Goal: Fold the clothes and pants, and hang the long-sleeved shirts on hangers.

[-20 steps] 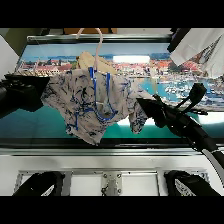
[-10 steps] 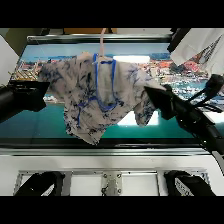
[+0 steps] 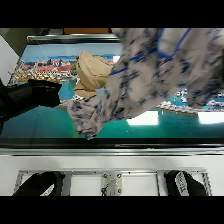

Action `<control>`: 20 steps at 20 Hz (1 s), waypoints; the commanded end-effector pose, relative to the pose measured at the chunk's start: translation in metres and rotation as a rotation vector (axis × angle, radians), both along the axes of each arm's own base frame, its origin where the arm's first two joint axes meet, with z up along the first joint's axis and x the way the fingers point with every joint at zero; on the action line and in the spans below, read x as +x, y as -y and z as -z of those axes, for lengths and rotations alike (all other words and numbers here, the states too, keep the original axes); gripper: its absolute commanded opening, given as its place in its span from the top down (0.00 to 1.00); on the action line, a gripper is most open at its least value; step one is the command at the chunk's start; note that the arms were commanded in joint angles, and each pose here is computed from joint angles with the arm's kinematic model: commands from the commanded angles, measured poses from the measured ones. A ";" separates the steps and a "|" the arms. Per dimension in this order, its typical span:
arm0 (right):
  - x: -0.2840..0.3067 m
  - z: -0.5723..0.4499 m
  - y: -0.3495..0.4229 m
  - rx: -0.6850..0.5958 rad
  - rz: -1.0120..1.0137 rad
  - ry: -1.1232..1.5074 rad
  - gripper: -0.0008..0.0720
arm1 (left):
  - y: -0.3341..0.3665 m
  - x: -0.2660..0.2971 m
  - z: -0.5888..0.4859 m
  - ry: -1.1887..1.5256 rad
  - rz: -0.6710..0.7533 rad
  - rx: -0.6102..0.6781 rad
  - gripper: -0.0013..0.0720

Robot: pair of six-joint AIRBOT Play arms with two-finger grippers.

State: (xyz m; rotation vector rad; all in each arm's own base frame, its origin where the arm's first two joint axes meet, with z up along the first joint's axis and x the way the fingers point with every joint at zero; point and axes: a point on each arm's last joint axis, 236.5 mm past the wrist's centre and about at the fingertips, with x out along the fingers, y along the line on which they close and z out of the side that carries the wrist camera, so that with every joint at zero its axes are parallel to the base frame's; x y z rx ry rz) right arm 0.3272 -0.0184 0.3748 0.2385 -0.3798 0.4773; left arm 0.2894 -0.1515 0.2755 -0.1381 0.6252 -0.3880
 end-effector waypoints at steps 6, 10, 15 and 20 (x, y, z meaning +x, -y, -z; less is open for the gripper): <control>-0.055 -0.093 0.178 0.014 0.718 0.100 0.97 | 0.012 0.018 0.022 -0.023 0.057 0.082 0.96; -0.109 -0.128 0.244 0.047 1.043 0.157 0.98 | 0.012 0.021 0.027 -0.031 0.055 0.095 0.96; -0.166 -0.159 0.287 0.063 1.284 0.221 0.98 | 0.012 0.021 0.026 -0.029 0.055 0.094 0.96; -0.192 -0.184 0.291 0.053 1.372 0.277 0.98 | 0.012 0.021 0.026 -0.030 0.056 0.093 0.96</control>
